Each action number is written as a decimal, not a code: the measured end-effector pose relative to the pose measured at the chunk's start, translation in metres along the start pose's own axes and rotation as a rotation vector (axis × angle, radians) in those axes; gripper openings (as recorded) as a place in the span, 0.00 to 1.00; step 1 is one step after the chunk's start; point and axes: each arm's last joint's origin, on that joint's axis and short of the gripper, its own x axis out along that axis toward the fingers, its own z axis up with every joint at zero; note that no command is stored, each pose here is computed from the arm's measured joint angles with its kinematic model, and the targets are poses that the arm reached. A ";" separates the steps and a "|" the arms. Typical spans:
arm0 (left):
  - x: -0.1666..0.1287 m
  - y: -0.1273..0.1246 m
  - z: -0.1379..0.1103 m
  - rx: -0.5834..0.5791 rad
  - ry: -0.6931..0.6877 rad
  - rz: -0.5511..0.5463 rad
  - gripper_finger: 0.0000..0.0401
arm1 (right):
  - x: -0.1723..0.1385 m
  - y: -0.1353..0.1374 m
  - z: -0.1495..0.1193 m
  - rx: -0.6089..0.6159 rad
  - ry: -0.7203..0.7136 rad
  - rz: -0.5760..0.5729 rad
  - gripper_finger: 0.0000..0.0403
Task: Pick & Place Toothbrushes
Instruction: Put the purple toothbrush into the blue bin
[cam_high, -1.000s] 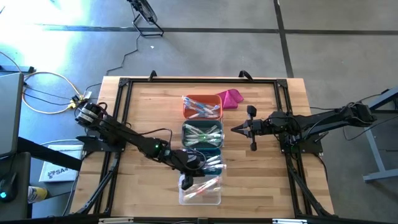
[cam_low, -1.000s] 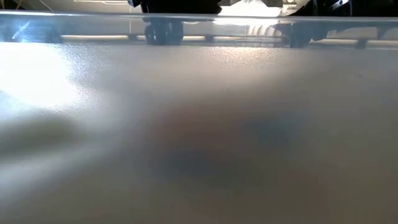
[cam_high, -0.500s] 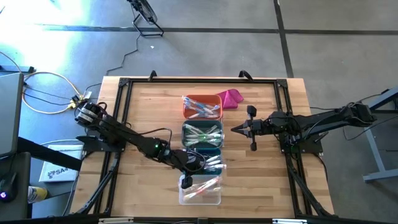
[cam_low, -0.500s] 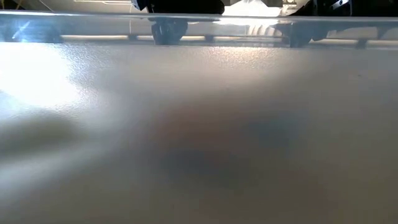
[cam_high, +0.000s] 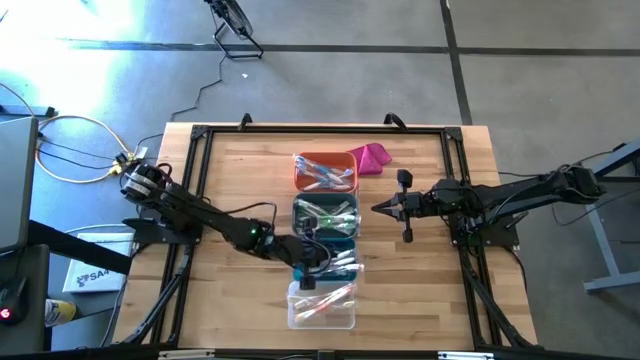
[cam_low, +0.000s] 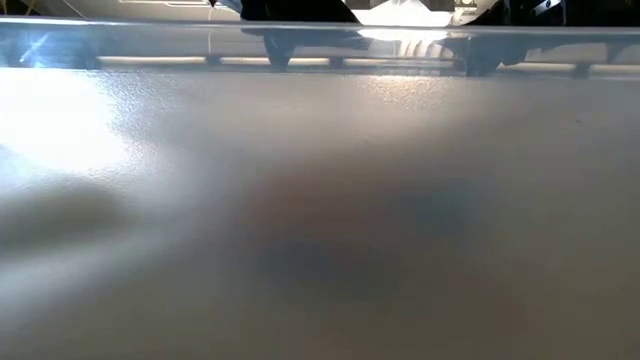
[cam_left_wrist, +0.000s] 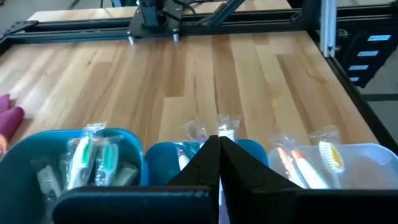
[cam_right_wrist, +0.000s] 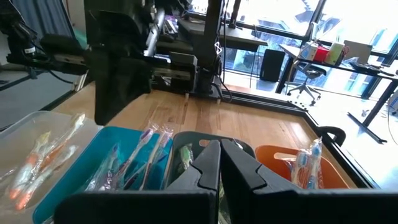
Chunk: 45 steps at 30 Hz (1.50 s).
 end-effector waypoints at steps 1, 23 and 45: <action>0.000 0.000 0.000 0.000 0.001 -0.006 0.00 | 0.000 0.000 0.000 0.000 0.000 0.000 0.01; 0.000 -0.004 -0.003 0.114 0.033 -0.132 0.00 | 0.000 -0.003 0.003 0.003 -0.016 -0.105 0.01; -0.014 0.020 0.003 0.219 0.117 -0.176 0.00 | -0.006 -0.007 0.008 0.047 -0.046 -0.211 0.01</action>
